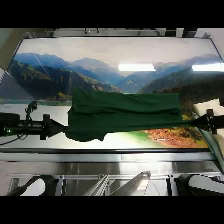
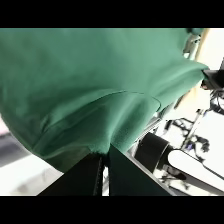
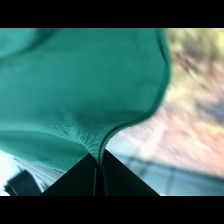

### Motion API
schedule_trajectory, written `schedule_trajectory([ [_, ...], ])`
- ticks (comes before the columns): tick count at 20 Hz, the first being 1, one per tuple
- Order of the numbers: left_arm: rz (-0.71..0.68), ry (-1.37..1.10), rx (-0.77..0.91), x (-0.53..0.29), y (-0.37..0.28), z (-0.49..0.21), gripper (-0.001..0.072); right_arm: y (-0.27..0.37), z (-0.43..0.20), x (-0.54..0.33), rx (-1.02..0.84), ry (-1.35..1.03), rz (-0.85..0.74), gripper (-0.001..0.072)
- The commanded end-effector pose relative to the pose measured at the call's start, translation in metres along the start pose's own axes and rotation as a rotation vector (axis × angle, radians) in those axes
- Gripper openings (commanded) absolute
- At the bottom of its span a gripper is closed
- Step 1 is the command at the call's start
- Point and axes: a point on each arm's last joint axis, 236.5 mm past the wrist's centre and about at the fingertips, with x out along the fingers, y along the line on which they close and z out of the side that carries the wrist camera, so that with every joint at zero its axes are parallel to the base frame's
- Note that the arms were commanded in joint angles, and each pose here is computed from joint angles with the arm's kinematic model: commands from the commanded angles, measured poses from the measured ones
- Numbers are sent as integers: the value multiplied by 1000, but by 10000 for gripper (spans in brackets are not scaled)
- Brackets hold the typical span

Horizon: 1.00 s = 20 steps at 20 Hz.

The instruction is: Fold the shirts.

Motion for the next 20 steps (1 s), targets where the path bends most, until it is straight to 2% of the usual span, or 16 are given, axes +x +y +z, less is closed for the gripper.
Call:
schedule_trajectory([
  [1, -7, 4, 107, -7, -40, 35, 29, 30, 41, -1, -54, -171, 111, 18],
  [7, 17, 100, 174, 17, -65, 121, 29, 43, 104, 41, -136, -313, 72, 18],
  [12, 74, 123, 151, 38, -31, 178, 26, 32, 131, 79, -152, -289, 42, 18],
  [14, 116, 141, 123, 46, -9, 191, 19, 19, 133, 95, -135, -273, 22, 18],
  [20, 110, 211, 114, 67, 10, 195, 23, 0, 131, 109, -136, -247, -11, 19],
])
